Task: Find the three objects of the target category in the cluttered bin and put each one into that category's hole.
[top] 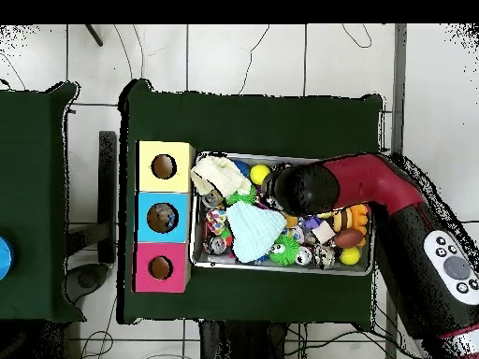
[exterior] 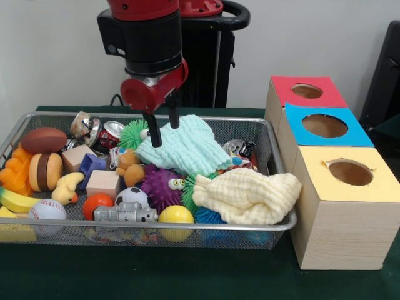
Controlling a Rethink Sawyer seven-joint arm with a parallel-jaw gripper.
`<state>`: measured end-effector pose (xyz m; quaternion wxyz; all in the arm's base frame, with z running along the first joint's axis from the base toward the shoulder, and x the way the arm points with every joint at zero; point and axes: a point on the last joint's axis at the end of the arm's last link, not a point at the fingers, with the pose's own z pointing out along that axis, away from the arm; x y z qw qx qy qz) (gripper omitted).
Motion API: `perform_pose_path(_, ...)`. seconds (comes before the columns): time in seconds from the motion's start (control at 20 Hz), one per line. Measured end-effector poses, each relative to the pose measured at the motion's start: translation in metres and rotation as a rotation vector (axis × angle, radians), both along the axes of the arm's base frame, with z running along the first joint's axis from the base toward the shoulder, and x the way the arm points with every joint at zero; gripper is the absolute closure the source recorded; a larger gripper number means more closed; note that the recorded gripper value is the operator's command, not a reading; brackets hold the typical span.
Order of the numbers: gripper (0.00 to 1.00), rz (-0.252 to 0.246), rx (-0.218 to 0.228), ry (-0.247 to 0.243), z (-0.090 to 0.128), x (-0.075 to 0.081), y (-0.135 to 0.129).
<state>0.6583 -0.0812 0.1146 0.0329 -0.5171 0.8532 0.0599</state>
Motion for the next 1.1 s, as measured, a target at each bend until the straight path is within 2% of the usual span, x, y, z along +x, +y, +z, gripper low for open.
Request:
perform_pose_path(0.25, 0.00, 0.002, 0.002, -0.001, 0.025, -0.022, -0.013)
perform_pose_path(0.45, 0.00, -0.005, -0.008, -0.003, 0.033, -0.031, -0.026)
perform_pose_path(0.9, 0.00, 0.015, -0.030, 0.004, 0.025, -0.041, -0.031)
perform_pose_path(1.1, 0.00, 0.012, -0.013, 0.011, 0.018, -0.044, -0.032)
